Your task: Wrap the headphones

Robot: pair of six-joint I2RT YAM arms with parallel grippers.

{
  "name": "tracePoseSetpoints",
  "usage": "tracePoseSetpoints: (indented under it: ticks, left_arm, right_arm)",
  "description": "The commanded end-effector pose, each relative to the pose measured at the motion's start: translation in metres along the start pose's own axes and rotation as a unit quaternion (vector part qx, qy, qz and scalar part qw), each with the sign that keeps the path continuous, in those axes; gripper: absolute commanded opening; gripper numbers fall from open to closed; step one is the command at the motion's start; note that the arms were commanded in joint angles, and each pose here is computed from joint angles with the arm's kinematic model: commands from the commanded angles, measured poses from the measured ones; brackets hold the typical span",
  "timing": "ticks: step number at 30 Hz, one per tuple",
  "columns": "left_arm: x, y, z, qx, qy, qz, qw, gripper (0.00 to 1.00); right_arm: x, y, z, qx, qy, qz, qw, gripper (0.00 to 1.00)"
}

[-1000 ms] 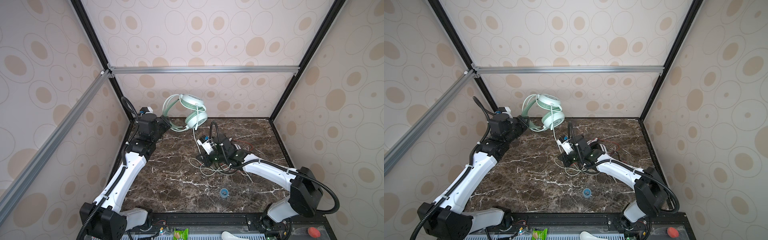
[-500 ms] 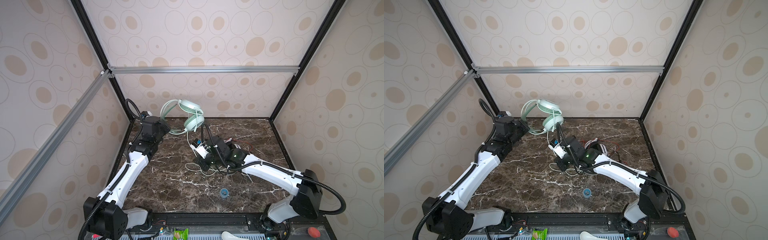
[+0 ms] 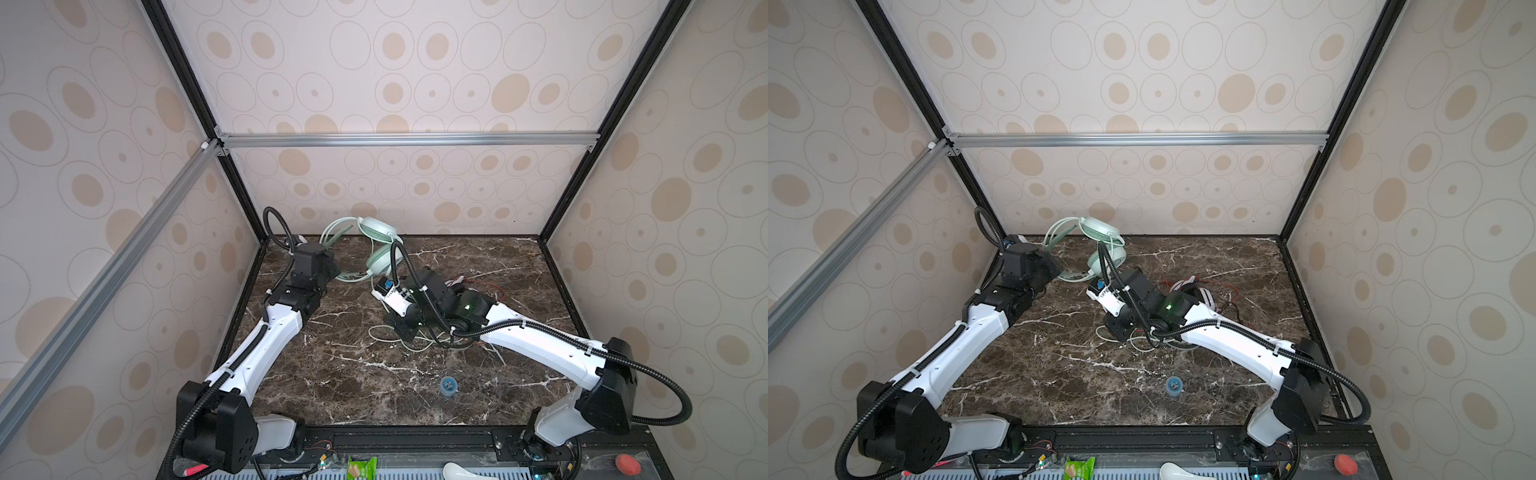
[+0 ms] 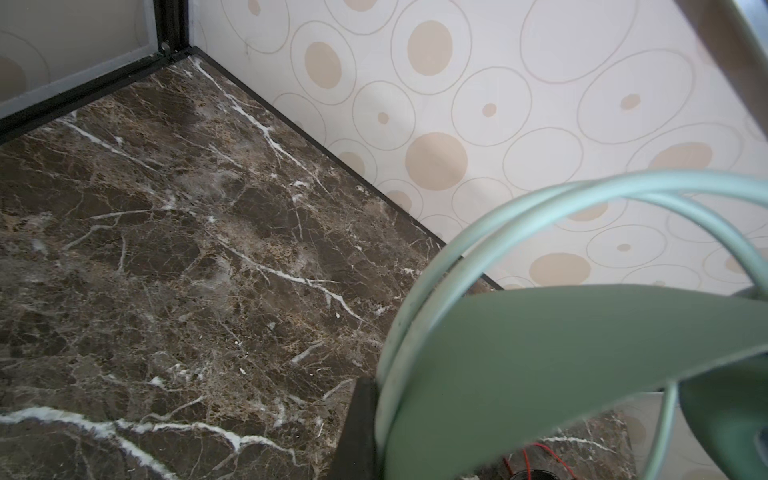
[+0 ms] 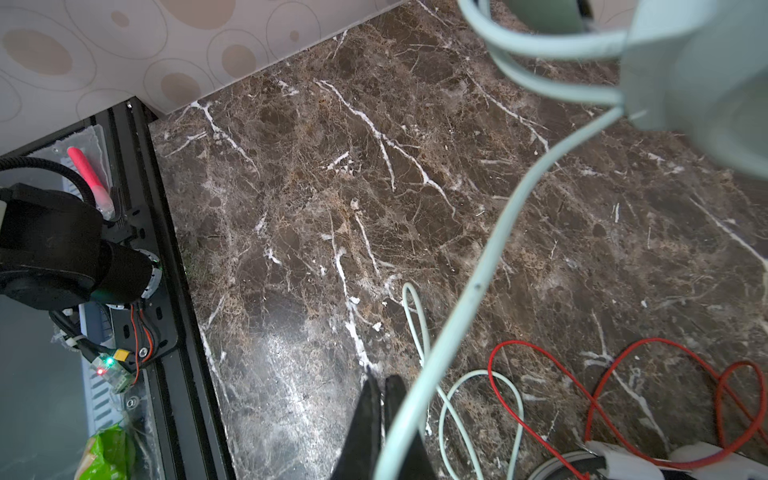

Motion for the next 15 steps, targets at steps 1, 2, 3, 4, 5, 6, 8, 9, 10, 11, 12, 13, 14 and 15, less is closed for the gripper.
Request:
tracePoseSetpoints:
  ticks: [1, 2, 3, 4, 5, 6, 8, 9, 10, 11, 12, 13, 14, 15]
  left_arm:
    - [-0.010, -0.002, -0.022, -0.046, 0.002, 0.007, 0.999, 0.00]
    - [-0.011, -0.001, -0.020, -0.044, 0.007, 0.005, 0.999, 0.00]
    - [-0.012, 0.000, -0.018, -0.042, 0.014, 0.003, 0.999, 0.00]
    - [-0.014, 0.001, -0.017, -0.041, 0.022, 0.001, 0.999, 0.00]
    - [-0.016, 0.002, -0.016, -0.039, 0.032, -0.001, 0.999, 0.00]
    - [-0.018, 0.002, -0.015, -0.037, 0.042, -0.003, 0.998, 0.00]
    - [-0.022, 0.001, -0.013, -0.036, 0.066, -0.008, 0.997, 0.00]
    - [-0.023, 0.001, -0.011, -0.035, 0.075, -0.011, 0.997, 0.00]
    - [-0.022, 0.000, -0.010, -0.035, 0.084, -0.016, 0.996, 0.00]
    - [-0.022, -0.002, -0.008, -0.035, 0.095, -0.021, 0.995, 0.00]
    - [-0.022, -0.003, -0.008, -0.036, 0.105, -0.026, 0.994, 0.00]
    - [-0.022, -0.006, -0.008, -0.039, 0.118, -0.032, 0.992, 0.00]
    - [-0.021, -0.008, -0.007, -0.040, 0.129, -0.039, 0.990, 0.00]
    - [-0.020, -0.010, -0.007, -0.041, 0.139, -0.043, 0.989, 0.00]
  right_arm:
    - [0.005, -0.002, -0.006, 0.018, -0.031, 0.009, 0.999, 0.00]
    - [0.004, -0.002, -0.009, 0.020, -0.033, 0.011, 0.999, 0.00]
    - [0.004, -0.001, -0.011, 0.023, -0.035, 0.012, 0.999, 0.00]
    - [0.005, -0.001, -0.014, 0.025, -0.037, 0.013, 0.999, 0.00]
    - [0.004, -0.001, -0.018, 0.027, -0.039, 0.015, 0.999, 0.00]
    - [0.004, -0.001, -0.021, 0.029, -0.039, 0.018, 0.999, 0.00]
    - [0.004, 0.001, -0.026, 0.036, -0.041, 0.018, 0.998, 0.00]
    - [0.004, 0.002, -0.028, 0.039, -0.041, 0.020, 0.998, 0.00]
    - [0.004, 0.002, -0.031, 0.042, -0.042, 0.021, 0.998, 0.00]
    - [0.003, 0.003, -0.033, 0.045, -0.041, 0.026, 0.998, 0.00]
    - [0.002, 0.003, -0.034, 0.048, -0.041, 0.030, 0.998, 0.00]
    - [0.002, 0.004, -0.035, 0.049, -0.043, 0.034, 0.997, 0.00]
    - [0.000, 0.004, -0.037, 0.050, -0.043, 0.036, 0.997, 0.00]
    - [0.000, 0.005, -0.038, 0.050, -0.044, 0.036, 0.997, 0.00]
Point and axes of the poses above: each gripper's point midway between its finger pads, its own y axis out along the fingers, its own x axis along the line the jaws close on, z = x × y, the point moved 8 cm from there along -y, back along the fingers, and after that the axes turned 7 degrees about y, right-handed, at the moved point
